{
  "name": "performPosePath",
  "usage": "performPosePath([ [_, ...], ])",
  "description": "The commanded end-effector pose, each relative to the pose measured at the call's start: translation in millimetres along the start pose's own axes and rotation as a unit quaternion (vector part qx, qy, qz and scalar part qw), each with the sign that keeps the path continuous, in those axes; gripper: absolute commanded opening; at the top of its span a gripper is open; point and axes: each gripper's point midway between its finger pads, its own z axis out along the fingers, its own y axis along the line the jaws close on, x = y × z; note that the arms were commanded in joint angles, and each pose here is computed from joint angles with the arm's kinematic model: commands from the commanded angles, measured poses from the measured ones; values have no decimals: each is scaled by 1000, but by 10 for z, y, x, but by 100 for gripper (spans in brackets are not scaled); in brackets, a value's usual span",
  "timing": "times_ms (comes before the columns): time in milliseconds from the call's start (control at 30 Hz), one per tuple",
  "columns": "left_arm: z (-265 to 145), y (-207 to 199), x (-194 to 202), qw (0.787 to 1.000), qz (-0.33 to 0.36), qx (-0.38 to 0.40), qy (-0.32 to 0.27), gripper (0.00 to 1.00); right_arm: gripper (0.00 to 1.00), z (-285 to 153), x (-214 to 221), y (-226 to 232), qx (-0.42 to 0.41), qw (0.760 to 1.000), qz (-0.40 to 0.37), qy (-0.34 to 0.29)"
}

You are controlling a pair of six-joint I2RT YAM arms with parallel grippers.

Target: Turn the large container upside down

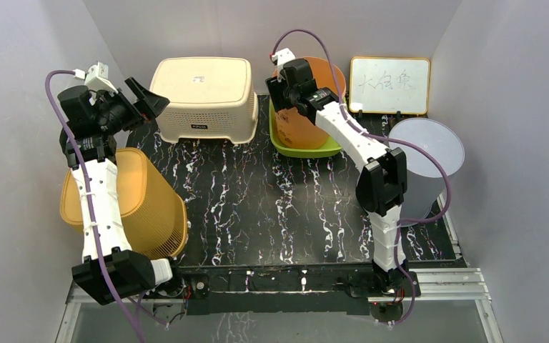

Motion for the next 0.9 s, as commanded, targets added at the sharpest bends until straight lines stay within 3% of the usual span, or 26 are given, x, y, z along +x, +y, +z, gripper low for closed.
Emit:
performPosePath([
  [0,-90,-134,-27,1000,18,20,-14,98,48,-41,-73,33,-18,1000,-12,-18],
  [200,-79,-121,-23,1000,19,18,-12,98,0,-47,-74,-33,-5,1000,-10,-21],
  [400,-74,-107,-21,1000,21,16,-9,98,0,-320,-547,-289,52,996,-13,-76],
  [633,-76,-100,-10,1000,21,15,-10,98,0,-1238,-1511,-407,50,976,12,-211],
  [867,-92,-125,-28,1000,19,16,-10,98,0,-2107,-1839,-295,25,960,21,-278],
])
